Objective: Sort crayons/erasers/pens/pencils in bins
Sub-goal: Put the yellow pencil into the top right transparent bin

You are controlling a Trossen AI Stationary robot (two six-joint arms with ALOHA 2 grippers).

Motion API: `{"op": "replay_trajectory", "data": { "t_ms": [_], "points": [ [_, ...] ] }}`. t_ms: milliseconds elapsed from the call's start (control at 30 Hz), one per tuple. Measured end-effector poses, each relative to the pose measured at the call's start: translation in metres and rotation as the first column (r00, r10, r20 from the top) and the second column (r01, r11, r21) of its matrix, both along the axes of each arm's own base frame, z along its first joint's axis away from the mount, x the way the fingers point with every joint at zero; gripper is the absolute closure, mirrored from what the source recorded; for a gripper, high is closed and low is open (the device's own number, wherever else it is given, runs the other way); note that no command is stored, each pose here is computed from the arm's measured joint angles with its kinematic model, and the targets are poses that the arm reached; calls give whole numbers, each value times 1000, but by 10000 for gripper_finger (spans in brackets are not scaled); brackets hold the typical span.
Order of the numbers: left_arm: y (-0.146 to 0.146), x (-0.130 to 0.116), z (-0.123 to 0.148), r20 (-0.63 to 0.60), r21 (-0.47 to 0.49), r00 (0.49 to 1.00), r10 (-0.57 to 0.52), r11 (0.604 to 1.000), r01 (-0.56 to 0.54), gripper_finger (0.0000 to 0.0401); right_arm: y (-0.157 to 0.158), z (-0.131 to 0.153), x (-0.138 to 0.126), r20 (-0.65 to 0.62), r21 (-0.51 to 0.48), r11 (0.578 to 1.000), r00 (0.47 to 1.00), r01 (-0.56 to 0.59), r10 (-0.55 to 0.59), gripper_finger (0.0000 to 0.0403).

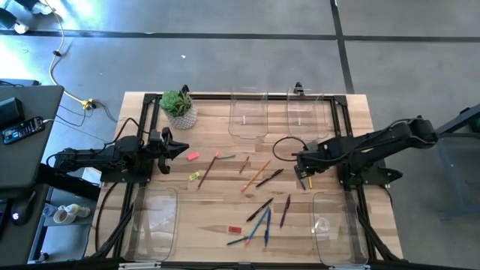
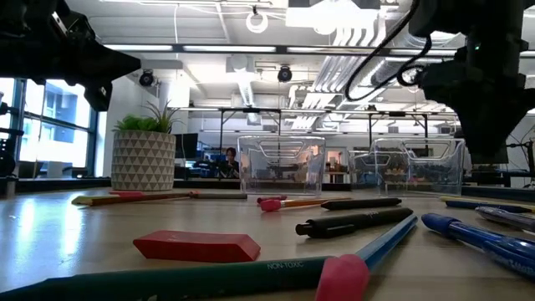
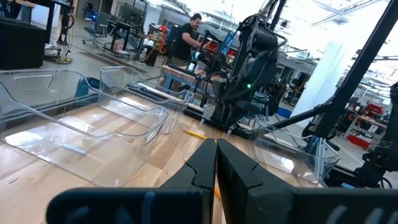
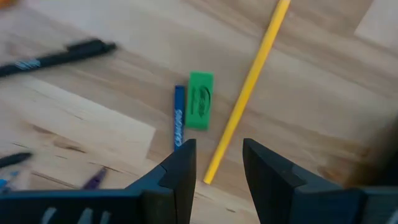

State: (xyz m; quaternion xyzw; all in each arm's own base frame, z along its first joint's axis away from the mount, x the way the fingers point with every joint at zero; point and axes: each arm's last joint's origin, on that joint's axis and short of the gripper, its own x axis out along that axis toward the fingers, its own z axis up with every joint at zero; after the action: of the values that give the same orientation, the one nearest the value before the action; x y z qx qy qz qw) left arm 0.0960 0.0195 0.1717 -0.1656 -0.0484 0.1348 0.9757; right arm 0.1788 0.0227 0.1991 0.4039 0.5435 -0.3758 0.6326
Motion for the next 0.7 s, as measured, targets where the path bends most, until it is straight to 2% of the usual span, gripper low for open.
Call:
{"op": "replay_trajectory", "data": {
  "t_ms": [300,700],
  "points": [
    [0,0,0,0,-1,1000,0,1000,0,398,2,-18,9,-108,12,1000,994,23,-22,279],
    [0,0,0,1,-3,1000,-1,1000,1,398,9,-32,19,-146,53,998,989,15,-7,279]
  ]
}}
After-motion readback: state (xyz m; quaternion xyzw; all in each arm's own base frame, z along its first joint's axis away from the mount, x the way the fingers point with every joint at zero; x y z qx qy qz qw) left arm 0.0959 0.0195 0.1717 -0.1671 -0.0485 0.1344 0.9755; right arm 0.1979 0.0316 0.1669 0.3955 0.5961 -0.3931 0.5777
